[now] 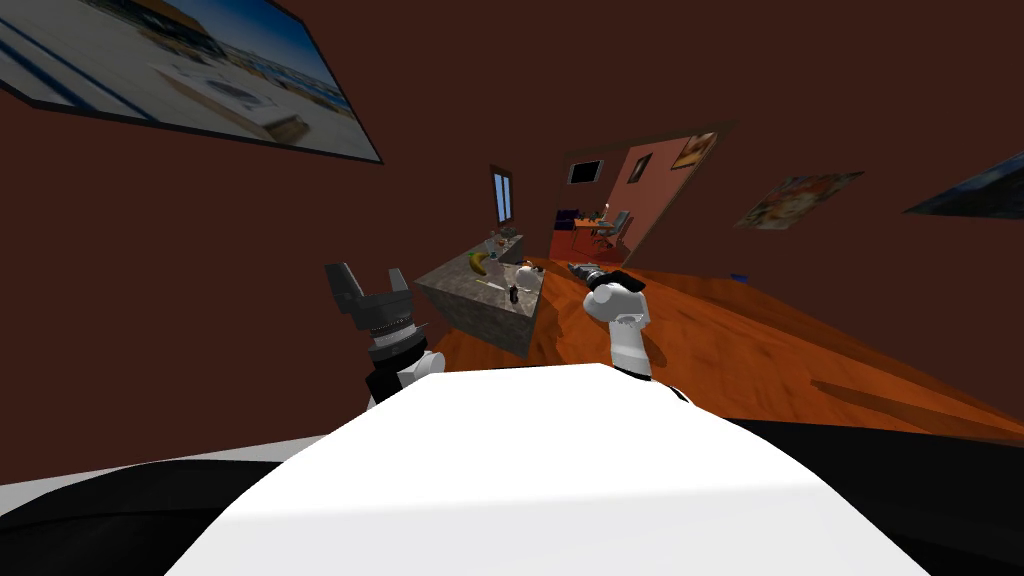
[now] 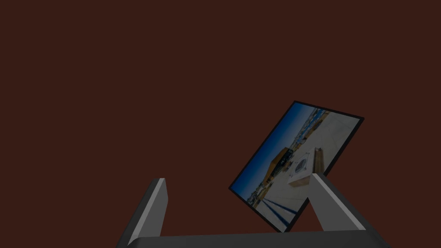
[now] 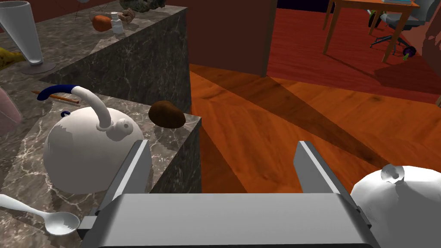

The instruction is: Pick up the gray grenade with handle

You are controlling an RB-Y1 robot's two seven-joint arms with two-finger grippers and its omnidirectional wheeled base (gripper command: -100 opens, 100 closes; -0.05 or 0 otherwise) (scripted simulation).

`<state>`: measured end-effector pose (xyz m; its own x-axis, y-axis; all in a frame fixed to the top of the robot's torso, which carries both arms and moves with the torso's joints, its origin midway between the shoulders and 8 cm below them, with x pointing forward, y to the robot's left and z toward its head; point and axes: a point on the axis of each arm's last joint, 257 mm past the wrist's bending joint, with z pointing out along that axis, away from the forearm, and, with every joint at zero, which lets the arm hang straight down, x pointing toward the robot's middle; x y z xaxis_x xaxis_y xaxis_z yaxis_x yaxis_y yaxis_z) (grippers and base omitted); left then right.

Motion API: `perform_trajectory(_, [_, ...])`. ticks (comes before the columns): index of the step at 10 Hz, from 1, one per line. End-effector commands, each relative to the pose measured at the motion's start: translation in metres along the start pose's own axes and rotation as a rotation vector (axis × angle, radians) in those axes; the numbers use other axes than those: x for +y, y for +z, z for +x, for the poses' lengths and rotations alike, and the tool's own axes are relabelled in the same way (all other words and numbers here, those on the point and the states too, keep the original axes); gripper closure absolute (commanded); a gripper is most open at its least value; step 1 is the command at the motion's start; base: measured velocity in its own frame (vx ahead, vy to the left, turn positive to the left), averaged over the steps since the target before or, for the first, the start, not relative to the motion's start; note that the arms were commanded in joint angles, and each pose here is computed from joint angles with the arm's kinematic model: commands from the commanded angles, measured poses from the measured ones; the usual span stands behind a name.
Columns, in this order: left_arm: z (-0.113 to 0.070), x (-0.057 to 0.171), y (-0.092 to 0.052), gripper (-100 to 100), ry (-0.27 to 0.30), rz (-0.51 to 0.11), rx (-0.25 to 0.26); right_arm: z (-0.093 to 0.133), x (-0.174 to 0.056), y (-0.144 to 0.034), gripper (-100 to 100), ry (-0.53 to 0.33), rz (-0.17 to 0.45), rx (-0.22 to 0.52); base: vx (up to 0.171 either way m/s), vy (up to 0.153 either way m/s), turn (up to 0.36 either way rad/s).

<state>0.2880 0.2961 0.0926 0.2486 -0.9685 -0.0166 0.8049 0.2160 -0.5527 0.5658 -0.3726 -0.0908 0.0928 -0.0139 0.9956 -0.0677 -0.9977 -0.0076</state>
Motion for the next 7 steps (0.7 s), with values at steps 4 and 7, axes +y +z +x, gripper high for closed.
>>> perform_trajectory(4, [0.0,0.0,0.0,0,0.0,0.0,0.0,-0.015,-0.001,0.013,-100,0.17,0.024,-0.103,-0.005,0.045,0.013])
perform_trajectory(7, [0.0,0.0,0.0,0,0.0,0.0,0.0,-0.028,-0.004,0.016,-100,0.245,0.04,-0.175,-0.009,0.062,0.012])
